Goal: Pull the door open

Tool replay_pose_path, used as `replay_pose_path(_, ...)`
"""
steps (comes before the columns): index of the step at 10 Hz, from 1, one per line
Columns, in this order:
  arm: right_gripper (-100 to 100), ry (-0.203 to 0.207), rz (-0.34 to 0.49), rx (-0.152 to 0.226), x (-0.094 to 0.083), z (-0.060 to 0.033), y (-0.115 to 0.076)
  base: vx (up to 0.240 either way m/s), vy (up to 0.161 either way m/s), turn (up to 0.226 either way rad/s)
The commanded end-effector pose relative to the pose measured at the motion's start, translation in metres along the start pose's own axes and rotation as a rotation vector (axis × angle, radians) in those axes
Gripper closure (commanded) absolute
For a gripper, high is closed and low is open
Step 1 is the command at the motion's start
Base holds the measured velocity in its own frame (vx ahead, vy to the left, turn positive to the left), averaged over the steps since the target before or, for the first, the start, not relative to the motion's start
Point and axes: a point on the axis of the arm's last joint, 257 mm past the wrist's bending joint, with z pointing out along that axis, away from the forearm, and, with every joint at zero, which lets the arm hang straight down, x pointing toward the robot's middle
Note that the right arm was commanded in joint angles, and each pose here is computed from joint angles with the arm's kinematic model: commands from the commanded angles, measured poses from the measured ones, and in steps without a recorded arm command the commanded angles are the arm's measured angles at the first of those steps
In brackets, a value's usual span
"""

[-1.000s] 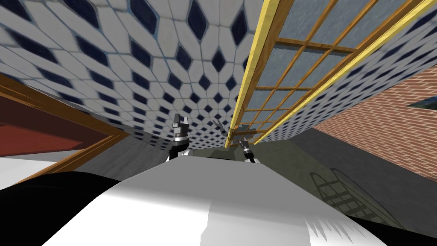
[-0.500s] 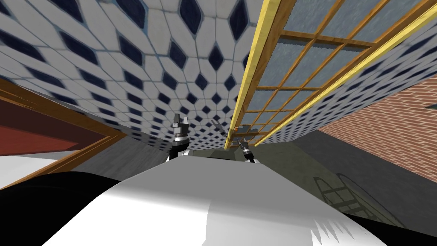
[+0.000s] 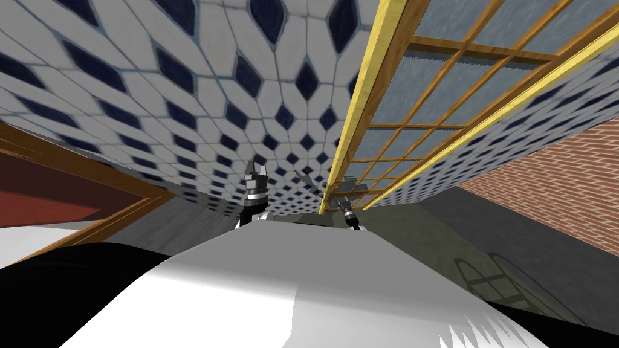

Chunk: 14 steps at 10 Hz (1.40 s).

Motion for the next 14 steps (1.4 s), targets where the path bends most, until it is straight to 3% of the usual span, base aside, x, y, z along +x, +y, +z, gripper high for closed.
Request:
replay_pose_path(1,-100,0.0,0.001,-0.006,0.0,-0.0022,0.004,0.2,0.127,-0.009)
replay_pose_path(4,-100,0.001,0.001,-0.017,0.001,-0.0069,0.013,0.196,0.08,-0.031)
replay_pose_path(8,-100,0.001,0.001,-0.027,0.002,-0.0116,0.021,0.162,-0.063,-0.06)
replay_pose_path(9,-100,0.016,0.01,-0.031,0.01,-0.0168,0.025,0.05,-0.047,-0.001)
replay_pose_path(10,100,0.016,0.01,-0.031,0.01,-0.0168,0.025,-0.036,0.011,-0.01)
replay_pose_path(14,100,0.016,0.01,-0.031,0.01,-0.0168,0.025,-0.004,-0.003,-0.009)
